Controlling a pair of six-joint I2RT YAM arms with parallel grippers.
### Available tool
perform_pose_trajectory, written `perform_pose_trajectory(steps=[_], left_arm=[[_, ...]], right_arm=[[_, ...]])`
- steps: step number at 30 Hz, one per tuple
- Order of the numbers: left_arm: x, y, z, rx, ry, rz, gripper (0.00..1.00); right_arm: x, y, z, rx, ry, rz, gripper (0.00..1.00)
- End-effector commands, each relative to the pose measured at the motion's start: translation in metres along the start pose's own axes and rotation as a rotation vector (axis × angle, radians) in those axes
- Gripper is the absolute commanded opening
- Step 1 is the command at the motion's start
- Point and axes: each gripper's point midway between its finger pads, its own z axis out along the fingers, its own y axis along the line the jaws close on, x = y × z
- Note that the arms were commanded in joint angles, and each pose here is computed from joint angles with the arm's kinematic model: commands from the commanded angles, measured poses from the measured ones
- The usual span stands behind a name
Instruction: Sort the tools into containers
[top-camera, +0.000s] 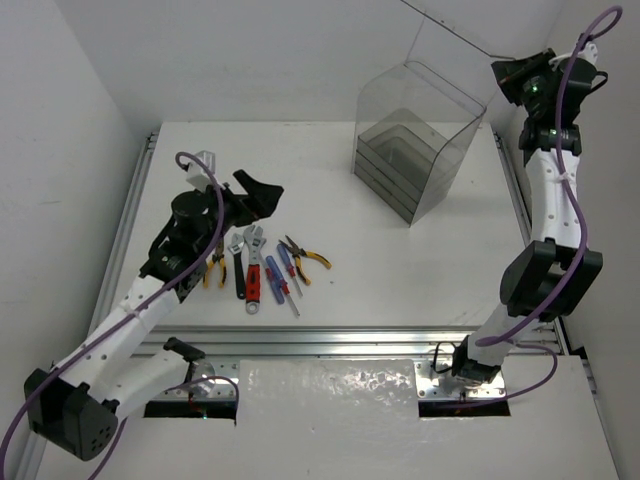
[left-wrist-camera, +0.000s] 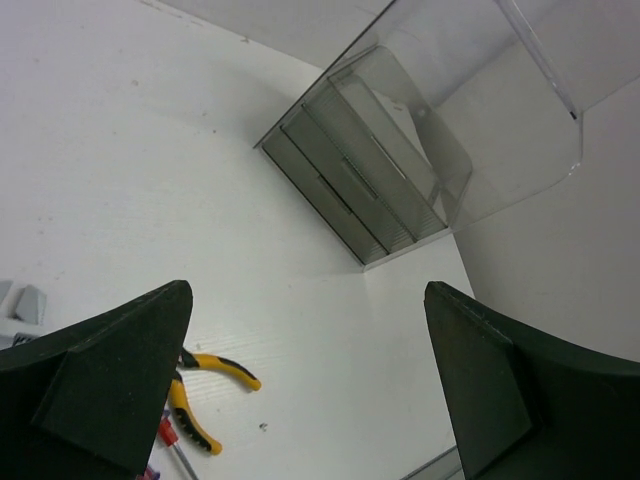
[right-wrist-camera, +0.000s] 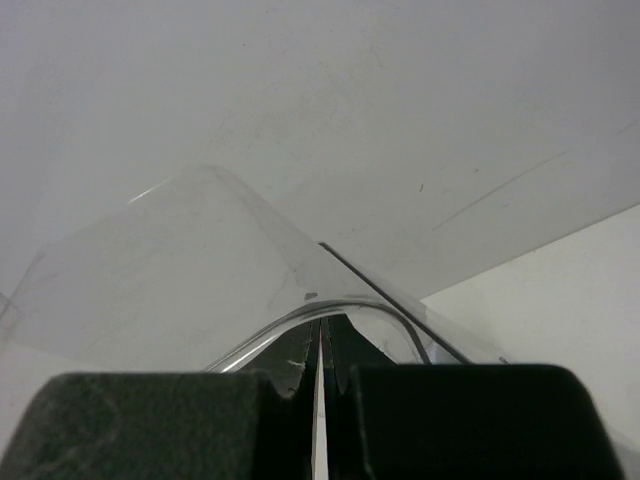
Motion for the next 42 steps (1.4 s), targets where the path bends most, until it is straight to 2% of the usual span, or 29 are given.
perform_pose_trajectory(steps=[1, 6, 17, 21, 26, 27, 31, 32, 34, 35, 36, 39, 42], left_arm=[[-0.016, 0.005, -0.022, -0.051, -0.036, 0.029, 1.0], [-0.028, 0.003, -0.046, -0.088, -0.046, 0.042, 1.0], [-0.017, 0.064, -0.095, -0.387, 0.05, 0.234, 1.0], [-0.018, 0.089, -0.109, -0.497, 0.011, 0.274, 1.0], [-0.013, 0.093, -0.111, -0.474, -0.027, 0.249, 1.0], [-0.014, 0.094, -0.111, -0.483, -0.034, 0.247, 1.0], [-0.018, 0.097, -0.115, -0.508, -0.051, 0.242, 1.0], [-0.018, 0.098, -0.116, -0.513, -0.053, 0.241, 1.0], [-0.019, 0.099, -0.118, -0.524, -0.061, 0.234, 1.0], [-0.02, 0.099, -0.119, -0.527, -0.068, 0.232, 1.0], [-0.021, 0.099, -0.12, -0.53, -0.072, 0.231, 1.0], [-0.023, 0.102, -0.124, -0.552, -0.083, 0.219, 1.0], [-0.027, 0.105, -0.128, -0.575, -0.107, 0.209, 1.0]], right_arm=[[-0.018, 0.011, 0.001, -0.031, -0.036, -0.06, 0.0], [-0.018, 0.014, 0.0, -0.041, -0.026, -0.059, 0.0], [-0.022, 0.025, -0.001, -0.05, 0.016, -0.12, 0.0], [-0.019, 0.021, 0.0, -0.032, 0.037, -0.129, 0.0], [-0.015, 0.032, -0.008, -0.069, 0.07, -0.14, 0.02], [-0.007, 0.034, -0.01, -0.075, 0.095, -0.134, 0.04], [0.026, 0.045, -0.033, -0.074, 0.179, -0.138, 0.44], [0.031, 0.043, -0.036, -0.054, 0.183, -0.141, 0.58], [0.056, 0.037, -0.043, -0.031, 0.239, -0.141, 0.59], [0.059, 0.045, -0.051, -0.036, 0.243, -0.148, 0.62], [0.081, 0.052, -0.057, -0.053, 0.291, -0.16, 0.62], [0.117, 0.082, -0.076, -0.077, 0.347, -0.31, 0.67], [0.157, 0.115, -0.103, -0.123, 0.406, -0.394, 0.73]])
